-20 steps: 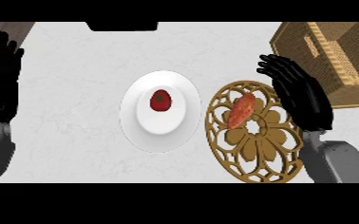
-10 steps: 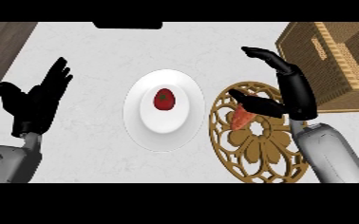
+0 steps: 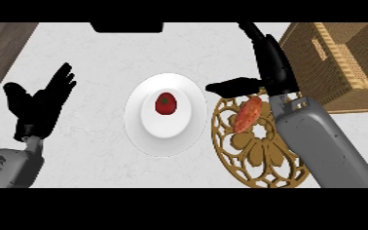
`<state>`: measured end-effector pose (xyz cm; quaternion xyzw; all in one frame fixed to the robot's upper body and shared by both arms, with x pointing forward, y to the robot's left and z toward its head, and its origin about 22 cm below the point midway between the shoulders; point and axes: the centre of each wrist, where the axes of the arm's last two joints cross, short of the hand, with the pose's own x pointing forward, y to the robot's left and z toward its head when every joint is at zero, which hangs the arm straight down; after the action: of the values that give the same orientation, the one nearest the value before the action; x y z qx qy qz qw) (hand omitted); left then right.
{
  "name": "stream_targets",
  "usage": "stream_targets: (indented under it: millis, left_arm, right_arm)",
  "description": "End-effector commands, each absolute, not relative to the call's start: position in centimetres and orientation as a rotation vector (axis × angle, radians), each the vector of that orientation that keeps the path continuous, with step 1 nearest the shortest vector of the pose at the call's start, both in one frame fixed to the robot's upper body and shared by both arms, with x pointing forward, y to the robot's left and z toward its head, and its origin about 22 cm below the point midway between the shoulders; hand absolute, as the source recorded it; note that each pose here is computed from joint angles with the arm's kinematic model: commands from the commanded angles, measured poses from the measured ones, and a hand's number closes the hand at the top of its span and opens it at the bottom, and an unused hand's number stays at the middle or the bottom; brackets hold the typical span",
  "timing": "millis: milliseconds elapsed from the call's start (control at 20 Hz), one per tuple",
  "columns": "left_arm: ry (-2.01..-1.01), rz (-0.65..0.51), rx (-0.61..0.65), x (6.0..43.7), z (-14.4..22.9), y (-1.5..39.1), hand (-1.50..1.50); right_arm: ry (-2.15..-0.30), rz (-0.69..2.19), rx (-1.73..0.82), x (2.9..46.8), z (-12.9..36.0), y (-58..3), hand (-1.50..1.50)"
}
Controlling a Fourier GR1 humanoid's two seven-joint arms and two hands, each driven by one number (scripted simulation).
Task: Pick the sweet potato from the placemat and place it in the basket
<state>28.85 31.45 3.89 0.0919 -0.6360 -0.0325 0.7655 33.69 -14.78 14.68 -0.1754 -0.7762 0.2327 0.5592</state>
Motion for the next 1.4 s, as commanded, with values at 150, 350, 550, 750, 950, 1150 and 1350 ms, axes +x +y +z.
stream_targets:
  millis: [150, 350, 550, 750, 950, 1150, 1350]
  left_arm:
    - [-1.361, -0.05, 0.215, 29.1, 4.1, 32.2, 0.0]
    - [-1.377, -0.051, 0.216, 29.0, 3.3, 31.6, 0.0]
    - [-1.385, -0.068, 0.2, 29.0, 4.1, 31.2, 0.0]
    - [-1.362, -0.035, 0.212, 28.8, 2.7, 33.3, 0.0]
    - [-1.371, -0.056, 0.227, 29.5, 2.7, 32.7, 0.0]
    - [-1.377, -0.07, 0.215, 28.9, 5.4, 30.9, 0.0]
    - [-1.382, -0.07, 0.185, 27.1, 3.5, 31.4, 0.0]
  right_arm:
    - [-1.393, 0.759, -0.919, 35.8, 20.8, -18.1, -1.5]
    - [-1.245, 0.74, -0.963, 35.6, 27.8, -20.3, -1.5]
    - [-1.103, 0.899, -0.81, 34.5, 29.2, -19.5, -1.5]
    - [-1.052, 0.928, -0.681, 33.5, 29.4, -21.5, -1.5]
    - [-1.095, 0.895, -0.595, 31.4, 30.1, -25.2, -1.5]
    - [-1.159, 0.824, -0.561, 28.8, 30.5, -26.0, -1.5]
    - [-1.26, 0.728, -0.58, 26.0, 28.1, -26.3, -1.5]
